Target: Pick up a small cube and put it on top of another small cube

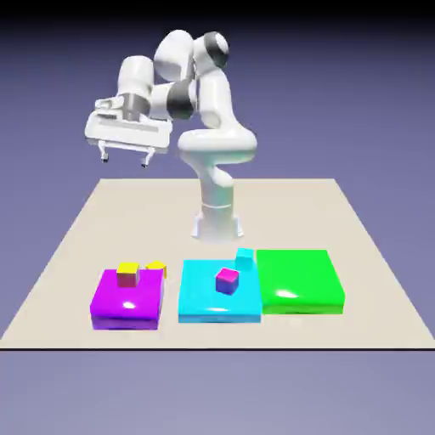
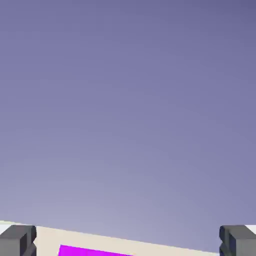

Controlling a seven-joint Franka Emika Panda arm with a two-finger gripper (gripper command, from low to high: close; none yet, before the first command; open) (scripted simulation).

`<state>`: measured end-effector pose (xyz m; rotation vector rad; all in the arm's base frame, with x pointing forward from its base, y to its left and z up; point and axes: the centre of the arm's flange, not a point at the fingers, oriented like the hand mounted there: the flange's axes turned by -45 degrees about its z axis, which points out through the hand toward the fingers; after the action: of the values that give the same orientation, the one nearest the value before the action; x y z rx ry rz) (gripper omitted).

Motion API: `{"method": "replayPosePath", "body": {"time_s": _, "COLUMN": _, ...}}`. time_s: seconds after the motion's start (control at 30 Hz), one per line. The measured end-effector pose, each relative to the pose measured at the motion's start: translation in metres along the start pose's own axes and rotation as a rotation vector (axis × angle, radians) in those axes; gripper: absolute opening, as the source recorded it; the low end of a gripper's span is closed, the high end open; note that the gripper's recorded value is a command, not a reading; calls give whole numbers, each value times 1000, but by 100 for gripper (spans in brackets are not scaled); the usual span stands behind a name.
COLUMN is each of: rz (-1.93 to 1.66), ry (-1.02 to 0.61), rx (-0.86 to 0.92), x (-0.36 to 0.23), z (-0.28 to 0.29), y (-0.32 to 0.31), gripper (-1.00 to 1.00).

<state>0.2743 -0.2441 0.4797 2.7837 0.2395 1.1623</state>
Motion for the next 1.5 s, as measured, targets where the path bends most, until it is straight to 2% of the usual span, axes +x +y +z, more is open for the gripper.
{"method": "replayPosePath", "body": {"time_s": 0.33, "rz": -53, "ry": -6, "rx": 95, "x": -105, "z": 6, "y": 52, "gripper": 0}}
{"method": "replayPosePath", "body": {"time_s": 0.63, "rz": -120, "ry": 22, "rx": 244, "x": -203, "z": 46, "y": 57, "gripper": 0}}
{"method": "replayPosePath", "body": {"time_s": 0.9, "rz": -204, "ry": 88, "rx": 418, "x": -276, "z": 103, "y": 24, "gripper": 0}}
{"method": "replayPosePath", "body": {"time_s": 1.17, "rz": -316, "ry": 203, "rx": 614, "x": -324, "z": 169, "y": -42, "gripper": 0}}
{"method": "replayPosePath", "body": {"time_s": 1.33, "rz": -316, "ry": 203, "rx": 613, "x": -332, "z": 215, "y": -69, "gripper": 0}}
{"method": "replayPosePath", "body": {"time_s": 1.37, "rz": -316, "ry": 203, "rx": 614, "x": -333, "z": 223, "y": -75, "gripper": -100}}
{"method": "replayPosePath", "body": {"time_s": 1.5, "rz": -315, "ry": 203, "rx": 613, "x": -330, "z": 200, "y": -59, "gripper": -100}}
